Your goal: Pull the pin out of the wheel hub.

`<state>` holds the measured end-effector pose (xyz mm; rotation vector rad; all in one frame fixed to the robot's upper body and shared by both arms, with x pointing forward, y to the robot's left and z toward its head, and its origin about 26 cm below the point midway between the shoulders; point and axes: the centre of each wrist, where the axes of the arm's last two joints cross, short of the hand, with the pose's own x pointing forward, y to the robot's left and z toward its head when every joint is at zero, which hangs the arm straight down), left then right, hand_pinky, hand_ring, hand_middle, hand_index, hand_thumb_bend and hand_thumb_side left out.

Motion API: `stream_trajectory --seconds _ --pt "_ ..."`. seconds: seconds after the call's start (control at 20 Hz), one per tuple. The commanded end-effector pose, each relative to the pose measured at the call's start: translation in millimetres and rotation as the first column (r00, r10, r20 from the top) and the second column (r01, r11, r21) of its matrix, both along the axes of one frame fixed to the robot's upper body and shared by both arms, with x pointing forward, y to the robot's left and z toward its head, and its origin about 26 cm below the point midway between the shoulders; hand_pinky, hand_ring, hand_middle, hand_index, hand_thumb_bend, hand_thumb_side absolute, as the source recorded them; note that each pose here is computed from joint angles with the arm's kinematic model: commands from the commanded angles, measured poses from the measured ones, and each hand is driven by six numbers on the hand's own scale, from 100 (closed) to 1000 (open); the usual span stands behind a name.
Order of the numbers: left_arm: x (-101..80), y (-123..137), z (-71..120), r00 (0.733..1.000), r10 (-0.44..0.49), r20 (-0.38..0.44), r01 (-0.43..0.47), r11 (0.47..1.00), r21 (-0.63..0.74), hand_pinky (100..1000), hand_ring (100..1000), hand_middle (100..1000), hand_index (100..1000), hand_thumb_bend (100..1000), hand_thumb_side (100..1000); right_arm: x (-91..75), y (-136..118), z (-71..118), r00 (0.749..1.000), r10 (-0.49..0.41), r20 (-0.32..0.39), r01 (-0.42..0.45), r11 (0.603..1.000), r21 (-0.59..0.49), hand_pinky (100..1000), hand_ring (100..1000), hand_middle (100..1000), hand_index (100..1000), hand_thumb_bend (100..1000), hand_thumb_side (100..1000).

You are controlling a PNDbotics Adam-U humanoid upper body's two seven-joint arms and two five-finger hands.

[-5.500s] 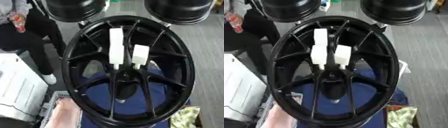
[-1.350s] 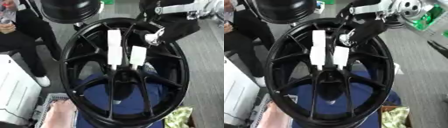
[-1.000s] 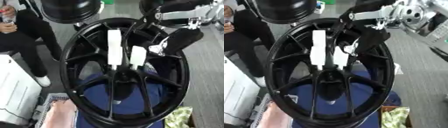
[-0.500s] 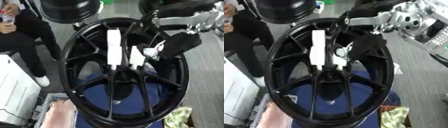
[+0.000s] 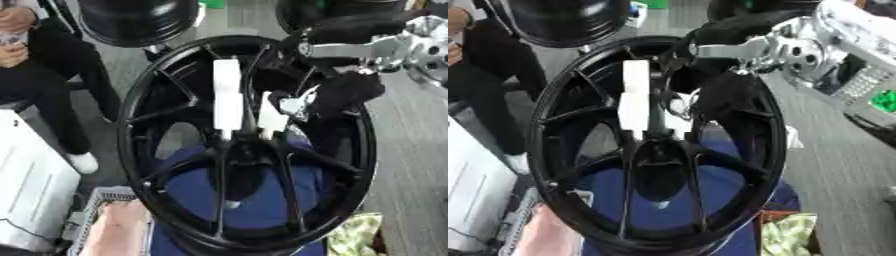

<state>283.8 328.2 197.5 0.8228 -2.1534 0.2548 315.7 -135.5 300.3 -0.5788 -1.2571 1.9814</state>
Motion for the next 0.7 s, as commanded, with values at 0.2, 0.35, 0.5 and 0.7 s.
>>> stream_trajectory --seconds 0.2,0.35,0.5,0.7 --pt "-1.7 0.0 8.0 1.0 -0.011 0.02 0.011 1.0 0.017 654 971 717 765 525 714 7.8 -2.6 1.1 0.974 -0.156 -0.162 0.149 0.987 -0.052 917 914 881 952 293 519" --pt "-1.7 0.1 7.9 1.0 -0.011 0.019 0.01 1.0 0.015 654 972 717 765 525 713 11.1 -3.4 -1.1 0.972 -0.165 -0.166 0.159 0.986 -0.053 918 915 882 954 298 529" --pt "-1.6 -0.6 7.4 1.0 -0.014 0.018 0.014 1.0 0.013 654 973 717 765 524 711 16.8 -5.4 -6.0 0.969 -0.184 -0.168 0.176 0.983 -0.059 918 917 882 954 301 558" --pt "-1.7 -0.8 6.6 1.0 -0.015 0.016 0.015 1.0 0.008 653 973 718 764 522 713 26.4 -10.1 -12.6 0.963 -0.216 -0.162 0.209 0.976 -0.061 916 914 879 952 285 583"
